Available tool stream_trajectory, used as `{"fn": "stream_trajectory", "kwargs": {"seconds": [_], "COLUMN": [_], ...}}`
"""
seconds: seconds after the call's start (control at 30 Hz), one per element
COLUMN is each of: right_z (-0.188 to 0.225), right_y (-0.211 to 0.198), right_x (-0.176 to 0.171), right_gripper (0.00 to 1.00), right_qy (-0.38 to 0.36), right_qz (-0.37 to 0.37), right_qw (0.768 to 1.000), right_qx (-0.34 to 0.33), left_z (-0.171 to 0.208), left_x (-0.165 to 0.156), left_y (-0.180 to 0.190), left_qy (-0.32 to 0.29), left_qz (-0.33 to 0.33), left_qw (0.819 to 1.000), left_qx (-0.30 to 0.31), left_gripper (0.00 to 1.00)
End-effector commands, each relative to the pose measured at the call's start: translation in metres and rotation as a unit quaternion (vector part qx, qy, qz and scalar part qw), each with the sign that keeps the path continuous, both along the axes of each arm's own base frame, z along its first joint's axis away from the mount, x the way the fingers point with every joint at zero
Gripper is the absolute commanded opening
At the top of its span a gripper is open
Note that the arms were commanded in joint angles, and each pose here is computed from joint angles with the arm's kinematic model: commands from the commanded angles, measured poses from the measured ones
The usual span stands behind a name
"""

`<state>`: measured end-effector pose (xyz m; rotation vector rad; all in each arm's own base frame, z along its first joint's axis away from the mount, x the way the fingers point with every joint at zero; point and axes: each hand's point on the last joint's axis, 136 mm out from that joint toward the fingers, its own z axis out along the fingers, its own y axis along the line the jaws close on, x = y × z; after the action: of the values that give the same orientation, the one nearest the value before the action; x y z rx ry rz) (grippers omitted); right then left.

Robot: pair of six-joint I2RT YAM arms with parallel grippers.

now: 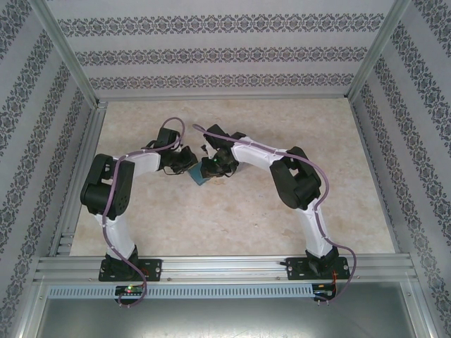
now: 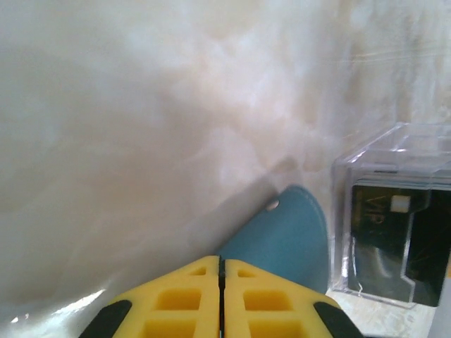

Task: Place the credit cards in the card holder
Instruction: Rotate the card holder at the center of the table.

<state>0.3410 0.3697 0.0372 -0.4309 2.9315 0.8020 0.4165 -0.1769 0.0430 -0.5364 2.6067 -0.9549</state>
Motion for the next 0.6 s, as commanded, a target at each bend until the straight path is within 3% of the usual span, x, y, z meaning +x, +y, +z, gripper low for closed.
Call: {"fn": "stream_trajectory", "kwargs": {"seconds": [0.0, 0.4, 0.57], "right_z": [-0.004, 0.022, 0.042], "right_y": [0.028, 0.024, 0.013], "right_x": [-0.004, 0.008, 0.008], "right_gripper": [0.24, 0.26, 0.27], "right_qy": [0.012, -0.008, -0.025], "right_qz": [0.019, 0.006, 0.001], "right_qw": [0.998, 0.996, 0.995], "right_qx": [0.058, 0.086, 0.091], "left_z": [-0.004, 0.026, 0.052], "left_x": [-0.008, -0.002, -0.004], "left_y": [-0.014, 0.012, 0.023], "left_qy": [0.024, 0.003, -0.014], "left_qz": [-0.041, -0.035, -0.050], "left_qw": [0.999, 0.999, 0.998], "left_qx": [-0.010, 0.003, 0.025], "left_gripper": [0.00, 0.09, 0.22]}}
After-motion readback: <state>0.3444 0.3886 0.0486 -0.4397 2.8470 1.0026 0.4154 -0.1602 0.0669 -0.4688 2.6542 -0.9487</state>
